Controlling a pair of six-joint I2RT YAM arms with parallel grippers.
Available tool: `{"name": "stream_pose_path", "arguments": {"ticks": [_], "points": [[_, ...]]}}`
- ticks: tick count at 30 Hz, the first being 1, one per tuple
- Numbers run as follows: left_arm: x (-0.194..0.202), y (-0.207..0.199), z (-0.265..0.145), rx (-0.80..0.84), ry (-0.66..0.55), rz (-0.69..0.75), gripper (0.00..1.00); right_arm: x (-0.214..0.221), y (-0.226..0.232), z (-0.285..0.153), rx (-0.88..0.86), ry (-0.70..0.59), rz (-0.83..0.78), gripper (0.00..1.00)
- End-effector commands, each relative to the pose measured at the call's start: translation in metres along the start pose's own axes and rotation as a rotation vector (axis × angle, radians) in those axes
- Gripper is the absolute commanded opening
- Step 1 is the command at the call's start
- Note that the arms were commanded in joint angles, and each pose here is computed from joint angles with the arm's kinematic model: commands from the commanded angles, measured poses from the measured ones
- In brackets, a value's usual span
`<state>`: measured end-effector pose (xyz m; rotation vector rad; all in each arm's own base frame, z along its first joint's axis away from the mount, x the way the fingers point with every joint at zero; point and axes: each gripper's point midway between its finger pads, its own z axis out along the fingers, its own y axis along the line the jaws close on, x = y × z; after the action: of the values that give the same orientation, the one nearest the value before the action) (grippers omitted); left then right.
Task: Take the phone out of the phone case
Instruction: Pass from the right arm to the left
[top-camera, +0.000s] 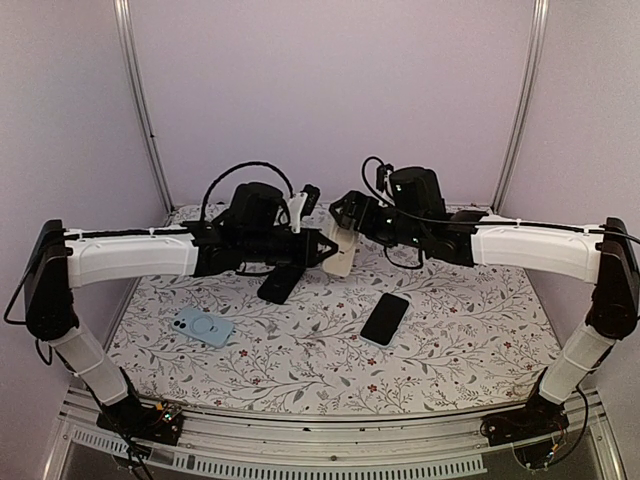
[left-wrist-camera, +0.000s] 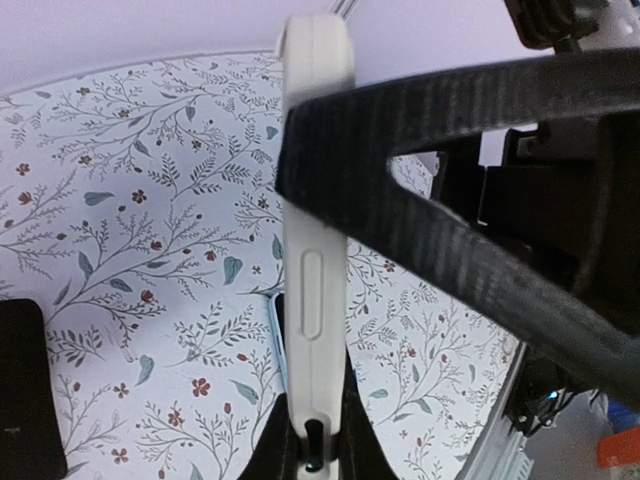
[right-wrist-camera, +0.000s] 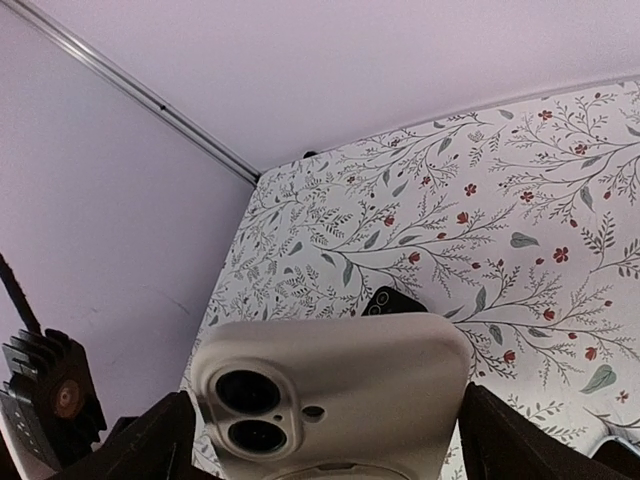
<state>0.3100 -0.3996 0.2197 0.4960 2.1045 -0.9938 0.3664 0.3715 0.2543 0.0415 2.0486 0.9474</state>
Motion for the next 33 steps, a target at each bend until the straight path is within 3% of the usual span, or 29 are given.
{"name": "stream_pose_path", "arguments": {"ticks": [1, 9, 12, 17, 22, 33], "points": [[-0.042, -0.013, -0.020, -0.040, -0.181, 0.224, 0.00, -0.037, 0.034, -0.024, -0.113, -0.068, 0.011, 0.98], [-0.083, -0.005, -0.050, -0.215, -0.390, 0.527, 0.00, -0.057, 0.040, -0.046, -0.187, -0.047, 0.031, 0.99], [-0.091, 0.000, -0.061, -0.361, -0.435, 0.683, 0.00, -0.066, 0.037, -0.057, -0.228, -0.026, 0.046, 0.99], [-0.095, -0.002, -0.071, -0.590, -0.477, 0.947, 0.00, -0.079, 0.037, -0.073, -0.292, 0.001, 0.059, 0.99], [-0.096, 0.001, -0.074, -0.773, -0.490, 1.114, 0.00, -0.076, 0.037, -0.077, -0.339, 0.068, 0.073, 0.99], [-0.079, -0.008, -0.060, -0.908, -0.455, 1.347, 0.00, -0.044, 0.030, -0.076, -0.390, 0.241, 0.130, 0.95]]}}
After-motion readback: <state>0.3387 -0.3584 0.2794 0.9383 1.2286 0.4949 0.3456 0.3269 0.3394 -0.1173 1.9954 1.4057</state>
